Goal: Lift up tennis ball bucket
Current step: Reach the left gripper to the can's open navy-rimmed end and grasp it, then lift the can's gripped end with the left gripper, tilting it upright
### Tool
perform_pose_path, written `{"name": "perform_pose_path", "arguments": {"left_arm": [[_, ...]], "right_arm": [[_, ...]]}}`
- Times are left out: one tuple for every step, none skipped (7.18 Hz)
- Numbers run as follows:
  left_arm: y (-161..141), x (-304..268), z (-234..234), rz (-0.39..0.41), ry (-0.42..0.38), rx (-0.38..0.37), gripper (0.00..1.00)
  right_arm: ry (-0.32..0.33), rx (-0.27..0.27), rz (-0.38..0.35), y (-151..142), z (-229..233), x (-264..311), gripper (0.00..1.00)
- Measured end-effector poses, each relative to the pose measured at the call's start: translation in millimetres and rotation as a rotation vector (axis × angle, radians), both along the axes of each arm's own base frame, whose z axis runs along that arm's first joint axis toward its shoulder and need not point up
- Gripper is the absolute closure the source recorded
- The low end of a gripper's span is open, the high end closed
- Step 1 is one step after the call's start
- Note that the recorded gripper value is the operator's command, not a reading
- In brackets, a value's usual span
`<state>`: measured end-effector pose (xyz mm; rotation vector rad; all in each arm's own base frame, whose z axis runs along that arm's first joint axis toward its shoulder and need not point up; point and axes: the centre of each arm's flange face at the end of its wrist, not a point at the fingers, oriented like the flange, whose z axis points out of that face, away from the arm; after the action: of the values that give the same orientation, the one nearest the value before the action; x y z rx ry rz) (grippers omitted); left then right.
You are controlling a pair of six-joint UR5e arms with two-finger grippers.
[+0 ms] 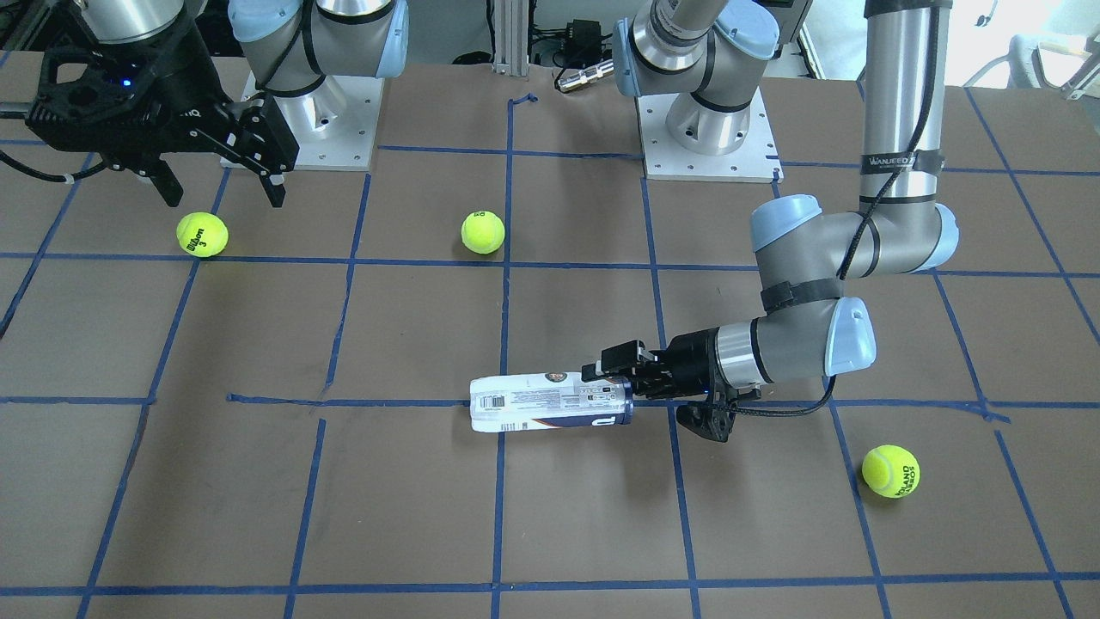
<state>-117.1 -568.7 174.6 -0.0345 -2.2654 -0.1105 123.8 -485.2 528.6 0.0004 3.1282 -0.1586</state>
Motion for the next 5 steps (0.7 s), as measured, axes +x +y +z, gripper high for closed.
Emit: {"name": "perform_pose_path", "arguments": {"left_arm": [[-5,1,6,0.031,-0.008,0.023,1.0],[-12,2,14,0.072,-0.017,0.053,1.0],[-17,3,20,0.105,-0.022,0.077,1.0],[-22,4,28,0.141,-0.032,0.1,1.0],[-33,6,44,0.191,-0.039,0.118,1.0]], "right_arm": [[0.004,-0.001,-0.003,0,-1,-1,0.0],[0.006,-0.01,-0.007,-1,0,-1,0.0],[0.006,-0.027,-0.009,-3,1,-1,0.0],[0.006,-0.04,-0.011,-5,2,-1,0.0],[0.004,-0.045,-0.012,-5,2,-1,0.0]]}}
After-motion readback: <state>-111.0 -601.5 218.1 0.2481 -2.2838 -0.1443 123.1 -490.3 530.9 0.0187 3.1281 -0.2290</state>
